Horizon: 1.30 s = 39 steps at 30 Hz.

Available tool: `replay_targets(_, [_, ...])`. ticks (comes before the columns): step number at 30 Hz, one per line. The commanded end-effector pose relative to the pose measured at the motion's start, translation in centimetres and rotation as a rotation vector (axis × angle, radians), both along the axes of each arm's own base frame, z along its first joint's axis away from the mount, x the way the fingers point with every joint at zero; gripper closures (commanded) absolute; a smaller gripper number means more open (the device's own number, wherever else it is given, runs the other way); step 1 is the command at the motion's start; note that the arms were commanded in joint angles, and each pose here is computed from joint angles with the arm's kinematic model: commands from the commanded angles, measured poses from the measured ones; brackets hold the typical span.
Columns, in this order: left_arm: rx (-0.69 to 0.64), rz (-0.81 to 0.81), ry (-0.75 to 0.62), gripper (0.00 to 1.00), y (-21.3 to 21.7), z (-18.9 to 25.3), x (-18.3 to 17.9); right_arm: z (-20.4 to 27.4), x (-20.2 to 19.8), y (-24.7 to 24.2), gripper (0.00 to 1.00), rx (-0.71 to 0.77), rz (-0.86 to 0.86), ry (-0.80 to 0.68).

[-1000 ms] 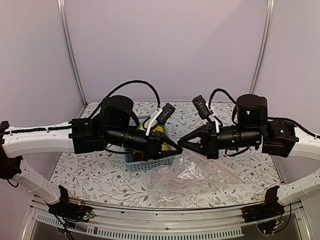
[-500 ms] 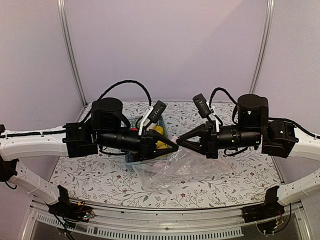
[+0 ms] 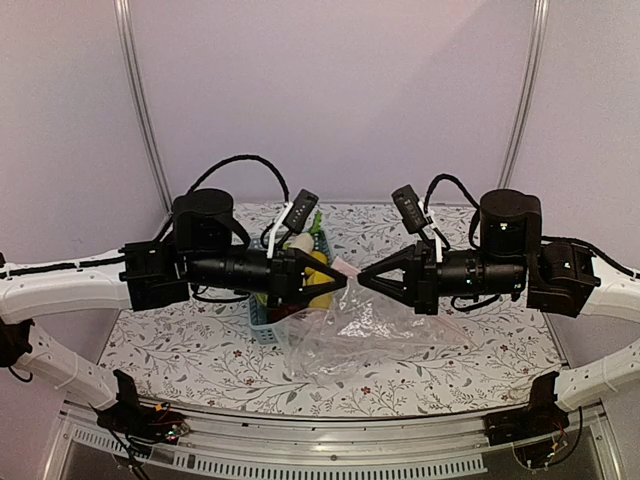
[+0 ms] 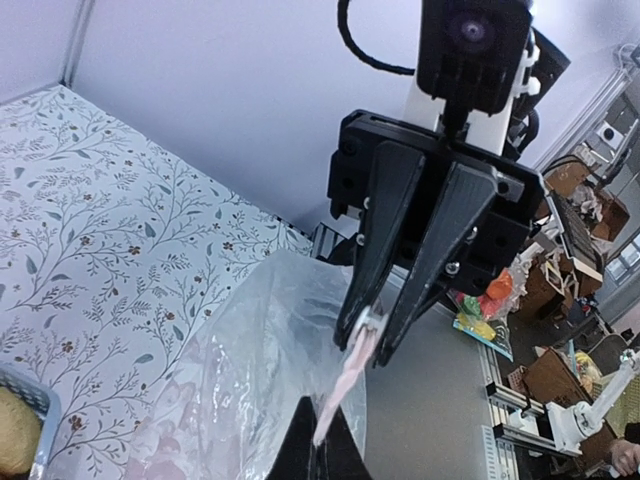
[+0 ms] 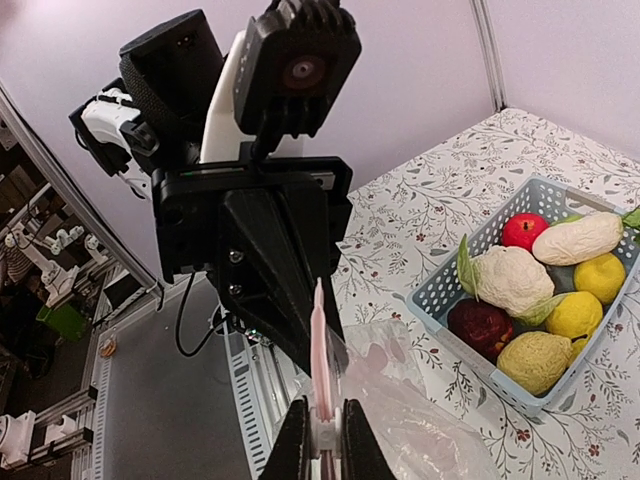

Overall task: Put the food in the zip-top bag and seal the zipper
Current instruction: Unzip the zipper from the zipper food storage bag.

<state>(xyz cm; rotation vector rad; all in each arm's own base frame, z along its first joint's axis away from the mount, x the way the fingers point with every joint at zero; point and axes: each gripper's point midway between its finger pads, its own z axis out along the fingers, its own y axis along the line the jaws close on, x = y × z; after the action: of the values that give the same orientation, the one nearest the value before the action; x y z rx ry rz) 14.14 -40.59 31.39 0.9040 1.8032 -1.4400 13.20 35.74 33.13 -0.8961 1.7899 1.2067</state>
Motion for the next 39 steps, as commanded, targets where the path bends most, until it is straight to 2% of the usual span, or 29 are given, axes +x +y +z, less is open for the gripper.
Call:
replay_targets(1, [0.035, 0.155, 0.024, 1.0, 2.6, -0.9, 3.7, -1.2, -0.3, -1.5, 1.0, -0.048, -0.015, 0.03])
replay_targets(27, [0.086, 0.487, 0.066, 1.0, 13.5, -2.3, 10.8, -1.9, -0.1, -2.5, 1.0, -0.096, -0.049, 0.038])
replay_targets(39, [0.091, 0.593, 0.111, 1.0, 16.7, -2.1, 12.9, -2.2, 0.0, -3.3, 1.0, -0.111, -0.077, 0.037])
